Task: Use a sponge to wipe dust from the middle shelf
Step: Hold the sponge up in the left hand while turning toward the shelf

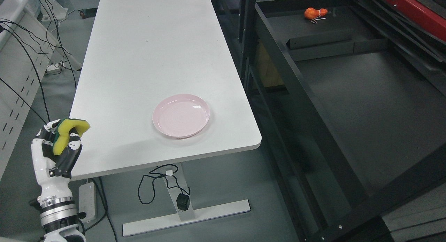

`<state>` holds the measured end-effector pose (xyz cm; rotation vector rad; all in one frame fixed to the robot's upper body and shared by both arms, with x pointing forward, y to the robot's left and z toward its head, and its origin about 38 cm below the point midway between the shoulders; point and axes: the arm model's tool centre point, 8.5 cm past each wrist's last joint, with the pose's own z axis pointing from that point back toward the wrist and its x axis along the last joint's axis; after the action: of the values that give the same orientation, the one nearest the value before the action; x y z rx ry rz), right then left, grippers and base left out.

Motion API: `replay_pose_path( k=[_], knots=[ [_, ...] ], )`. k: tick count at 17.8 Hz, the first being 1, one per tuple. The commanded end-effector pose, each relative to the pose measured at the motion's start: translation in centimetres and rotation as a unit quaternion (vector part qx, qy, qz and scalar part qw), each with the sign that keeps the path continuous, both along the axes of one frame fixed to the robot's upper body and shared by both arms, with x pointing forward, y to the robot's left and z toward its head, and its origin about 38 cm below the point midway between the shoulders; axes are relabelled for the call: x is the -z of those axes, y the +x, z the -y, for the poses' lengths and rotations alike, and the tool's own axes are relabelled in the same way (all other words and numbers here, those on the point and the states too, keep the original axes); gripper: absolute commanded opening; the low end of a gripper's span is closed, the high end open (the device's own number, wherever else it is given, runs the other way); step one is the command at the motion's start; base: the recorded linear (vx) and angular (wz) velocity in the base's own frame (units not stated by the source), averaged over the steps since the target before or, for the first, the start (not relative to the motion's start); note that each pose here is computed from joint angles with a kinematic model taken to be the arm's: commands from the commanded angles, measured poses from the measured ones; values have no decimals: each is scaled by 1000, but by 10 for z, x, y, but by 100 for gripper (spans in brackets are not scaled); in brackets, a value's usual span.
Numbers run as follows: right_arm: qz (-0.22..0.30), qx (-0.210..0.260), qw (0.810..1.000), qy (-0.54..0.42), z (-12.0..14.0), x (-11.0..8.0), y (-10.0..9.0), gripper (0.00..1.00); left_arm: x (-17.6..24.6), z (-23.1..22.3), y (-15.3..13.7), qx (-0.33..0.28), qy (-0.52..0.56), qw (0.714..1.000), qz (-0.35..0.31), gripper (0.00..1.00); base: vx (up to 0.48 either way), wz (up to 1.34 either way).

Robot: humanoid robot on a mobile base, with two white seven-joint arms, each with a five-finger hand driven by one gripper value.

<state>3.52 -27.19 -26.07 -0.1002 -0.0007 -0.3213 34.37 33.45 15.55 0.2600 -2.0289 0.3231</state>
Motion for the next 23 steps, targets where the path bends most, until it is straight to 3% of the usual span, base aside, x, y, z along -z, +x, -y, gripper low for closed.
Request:
replay_pose_path(
  k=[1,13,15,19,23],
  knots=[
    [8,0,1000,-10,12,-1,5,100,-4,5,0,12,9,1000,6,0,-180,-22],
    [8,0,1000,-10,12,-1,6,100,-4,41,7,63,10,998,10,1,-217,-125],
    [9,0,1000,-10,12,-1,6,100,-4,69,6,101,13,994,33,1,-201,-237],
    [8,0,1000,-10,12,-1,5,100,15,116,-7,171,7,985,15,0,-208,-270],
    [8,0,1000,-10,12,-1,5,100,7,142,-2,220,20,975,32,0,-223,-384]
  ],
)
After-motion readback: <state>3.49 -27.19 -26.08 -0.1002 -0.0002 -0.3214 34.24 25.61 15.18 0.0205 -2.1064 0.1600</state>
